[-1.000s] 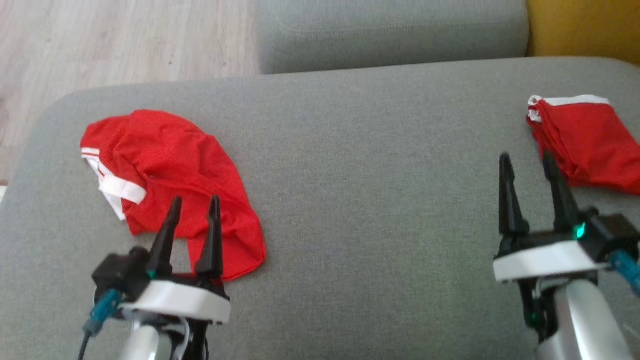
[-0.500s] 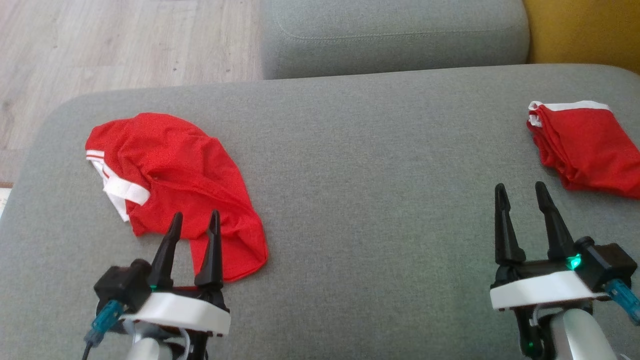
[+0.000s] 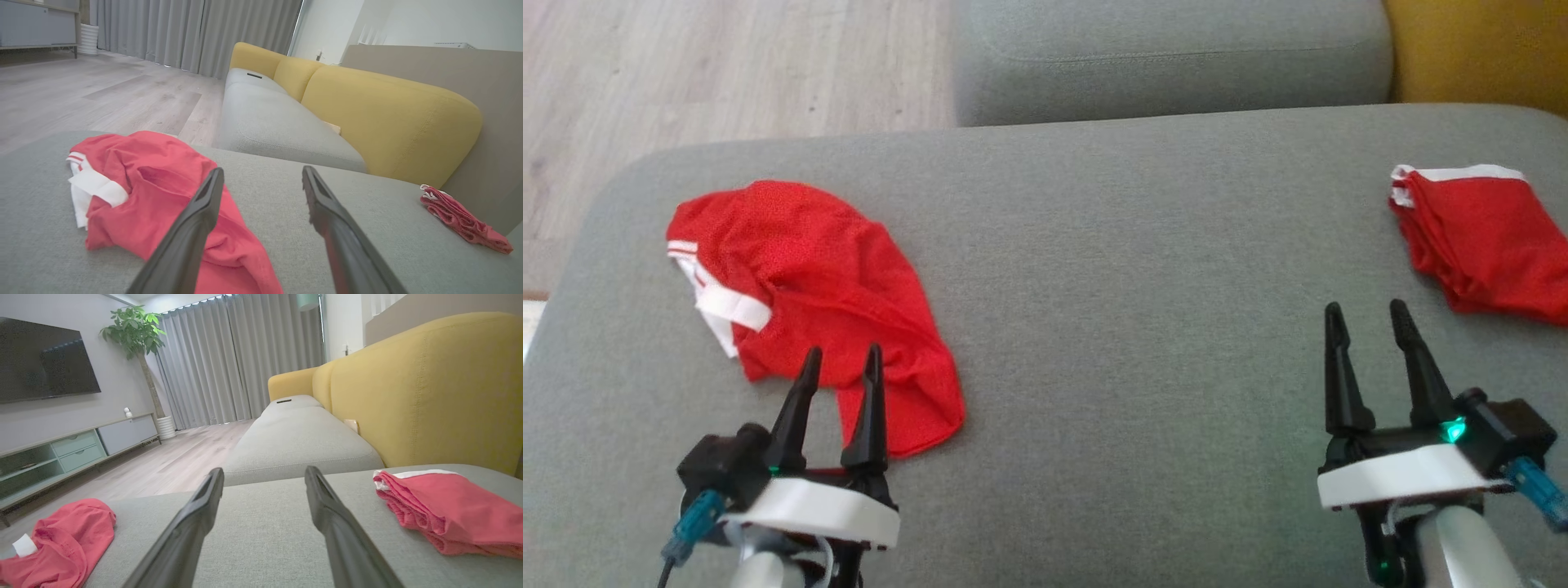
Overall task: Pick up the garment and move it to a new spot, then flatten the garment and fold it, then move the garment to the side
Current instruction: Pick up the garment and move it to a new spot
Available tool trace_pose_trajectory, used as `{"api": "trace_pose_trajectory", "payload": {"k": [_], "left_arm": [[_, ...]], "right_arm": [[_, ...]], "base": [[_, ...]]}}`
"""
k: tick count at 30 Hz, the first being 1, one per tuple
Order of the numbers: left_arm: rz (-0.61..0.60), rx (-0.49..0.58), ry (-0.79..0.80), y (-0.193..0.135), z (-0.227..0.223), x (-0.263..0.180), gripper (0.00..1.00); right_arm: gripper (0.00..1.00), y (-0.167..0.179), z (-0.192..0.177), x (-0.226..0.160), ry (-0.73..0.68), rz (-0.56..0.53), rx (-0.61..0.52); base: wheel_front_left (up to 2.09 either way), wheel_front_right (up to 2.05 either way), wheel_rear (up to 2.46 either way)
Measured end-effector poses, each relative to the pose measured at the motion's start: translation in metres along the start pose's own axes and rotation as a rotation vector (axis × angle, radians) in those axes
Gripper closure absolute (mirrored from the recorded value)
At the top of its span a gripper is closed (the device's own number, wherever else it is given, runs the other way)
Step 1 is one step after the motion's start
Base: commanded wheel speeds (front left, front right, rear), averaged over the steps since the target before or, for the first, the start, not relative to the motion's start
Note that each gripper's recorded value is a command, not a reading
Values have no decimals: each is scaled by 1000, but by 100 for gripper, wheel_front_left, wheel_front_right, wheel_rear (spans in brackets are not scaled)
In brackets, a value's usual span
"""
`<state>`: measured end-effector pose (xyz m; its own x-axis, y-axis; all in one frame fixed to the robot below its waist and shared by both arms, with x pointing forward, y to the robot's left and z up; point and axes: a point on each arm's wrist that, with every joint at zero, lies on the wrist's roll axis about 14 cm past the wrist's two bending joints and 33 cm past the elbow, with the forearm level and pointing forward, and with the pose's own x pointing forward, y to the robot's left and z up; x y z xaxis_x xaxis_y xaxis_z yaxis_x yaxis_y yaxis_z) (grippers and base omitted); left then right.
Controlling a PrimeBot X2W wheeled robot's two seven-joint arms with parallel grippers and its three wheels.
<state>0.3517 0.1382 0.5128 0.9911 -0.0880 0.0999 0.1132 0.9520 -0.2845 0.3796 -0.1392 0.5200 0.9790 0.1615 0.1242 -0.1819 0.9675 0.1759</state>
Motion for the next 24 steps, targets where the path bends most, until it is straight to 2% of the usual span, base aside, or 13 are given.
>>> {"api": "trace_pose_trajectory", "payload": {"k": [4,11,24], "left_arm": [[31,7,3,10,0,-4,0],[151,27,-38,45,14,-22,0],[336,58,-106,95,37,-71,0]], "right_arm": [[0,13,-8,5,23,41,7],[0,62,-30,16,85,187,25],[0,134,-49,18,148,398,58]], "base": [[0,0,0],[0,0,0],[0,0,0]]}}
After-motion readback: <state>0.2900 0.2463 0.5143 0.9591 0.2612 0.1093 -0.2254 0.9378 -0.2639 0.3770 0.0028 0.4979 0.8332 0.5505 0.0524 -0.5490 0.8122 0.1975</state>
